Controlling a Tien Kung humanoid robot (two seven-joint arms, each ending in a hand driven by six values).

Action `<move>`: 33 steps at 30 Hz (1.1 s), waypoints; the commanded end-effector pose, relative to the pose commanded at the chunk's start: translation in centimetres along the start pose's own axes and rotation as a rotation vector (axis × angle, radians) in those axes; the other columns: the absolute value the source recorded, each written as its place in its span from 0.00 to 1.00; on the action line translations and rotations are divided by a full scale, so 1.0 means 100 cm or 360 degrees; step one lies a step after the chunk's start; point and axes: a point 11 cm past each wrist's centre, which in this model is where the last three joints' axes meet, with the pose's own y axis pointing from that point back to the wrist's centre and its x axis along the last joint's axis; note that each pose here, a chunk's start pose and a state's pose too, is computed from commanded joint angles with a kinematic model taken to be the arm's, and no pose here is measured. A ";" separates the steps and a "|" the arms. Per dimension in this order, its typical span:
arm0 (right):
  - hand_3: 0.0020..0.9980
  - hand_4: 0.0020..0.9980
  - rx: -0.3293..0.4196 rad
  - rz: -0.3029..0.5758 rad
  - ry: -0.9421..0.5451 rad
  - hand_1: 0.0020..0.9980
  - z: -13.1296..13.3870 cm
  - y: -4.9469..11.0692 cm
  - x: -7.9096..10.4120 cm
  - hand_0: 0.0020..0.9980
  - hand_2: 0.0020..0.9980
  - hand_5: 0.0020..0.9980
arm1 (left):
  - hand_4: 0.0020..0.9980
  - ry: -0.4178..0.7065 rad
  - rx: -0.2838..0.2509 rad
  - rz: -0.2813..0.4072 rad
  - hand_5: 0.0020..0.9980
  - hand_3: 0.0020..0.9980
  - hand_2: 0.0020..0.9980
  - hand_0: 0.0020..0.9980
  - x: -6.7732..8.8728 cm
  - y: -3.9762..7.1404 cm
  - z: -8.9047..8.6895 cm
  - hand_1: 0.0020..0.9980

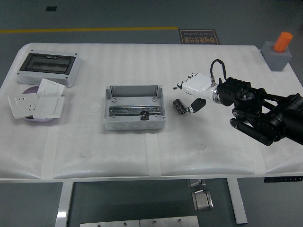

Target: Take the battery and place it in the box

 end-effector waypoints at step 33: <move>0.86 0.74 -0.0013 -0.0055 -0.0085 0.74 -0.005 -0.007 -0.018 0.93 0.81 0.31 | 0.43 -0.0010 -0.0018 -0.0001 0.48 0.49 0.43 0.61 -0.001 0.000 0.003 0.65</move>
